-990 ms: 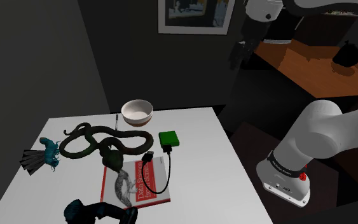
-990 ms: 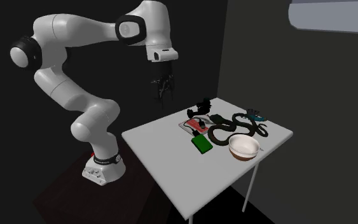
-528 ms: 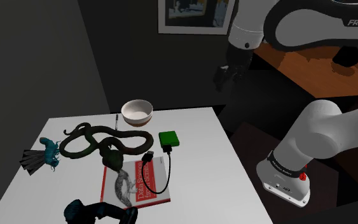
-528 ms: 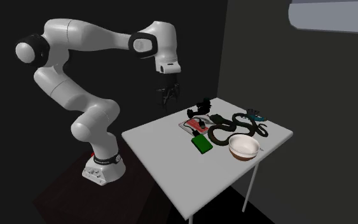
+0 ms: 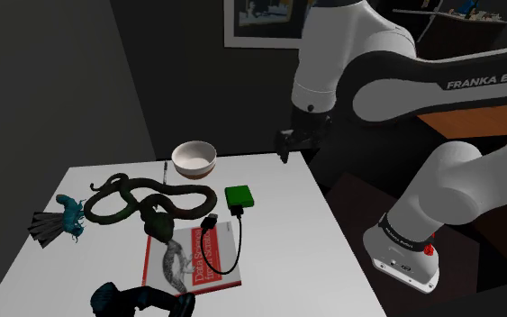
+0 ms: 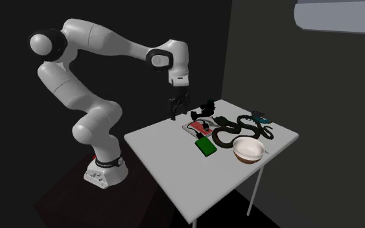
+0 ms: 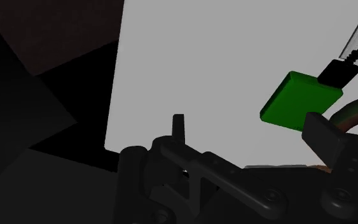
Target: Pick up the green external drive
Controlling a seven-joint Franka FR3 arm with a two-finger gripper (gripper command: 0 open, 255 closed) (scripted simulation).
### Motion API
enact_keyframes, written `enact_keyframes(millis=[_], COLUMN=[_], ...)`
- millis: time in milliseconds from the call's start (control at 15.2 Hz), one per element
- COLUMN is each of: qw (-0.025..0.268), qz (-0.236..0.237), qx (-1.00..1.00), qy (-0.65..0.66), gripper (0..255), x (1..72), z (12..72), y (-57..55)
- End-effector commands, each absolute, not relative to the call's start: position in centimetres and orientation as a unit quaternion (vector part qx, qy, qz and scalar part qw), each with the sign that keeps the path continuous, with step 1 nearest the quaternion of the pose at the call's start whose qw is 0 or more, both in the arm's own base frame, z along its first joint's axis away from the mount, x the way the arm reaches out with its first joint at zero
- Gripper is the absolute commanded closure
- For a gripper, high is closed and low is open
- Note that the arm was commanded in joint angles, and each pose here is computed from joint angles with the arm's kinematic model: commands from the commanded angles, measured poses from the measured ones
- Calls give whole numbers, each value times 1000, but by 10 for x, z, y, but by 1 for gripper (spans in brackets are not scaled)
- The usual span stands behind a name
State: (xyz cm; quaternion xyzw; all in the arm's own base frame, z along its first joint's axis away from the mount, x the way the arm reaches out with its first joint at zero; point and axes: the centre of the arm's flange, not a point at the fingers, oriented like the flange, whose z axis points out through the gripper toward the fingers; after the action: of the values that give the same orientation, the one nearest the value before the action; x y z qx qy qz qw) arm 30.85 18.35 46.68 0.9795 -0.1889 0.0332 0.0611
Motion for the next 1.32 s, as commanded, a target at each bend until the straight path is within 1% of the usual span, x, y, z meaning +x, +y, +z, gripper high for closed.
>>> enact_keyframes(millis=[0,924,1254], qw=[61,61,61], qz=[29,4,2], qx=[975,936,934], qy=[-210,-346,-353], gripper=[0,0,0], x=[312,363,367], z=[449,331,303], y=[206,339,346])
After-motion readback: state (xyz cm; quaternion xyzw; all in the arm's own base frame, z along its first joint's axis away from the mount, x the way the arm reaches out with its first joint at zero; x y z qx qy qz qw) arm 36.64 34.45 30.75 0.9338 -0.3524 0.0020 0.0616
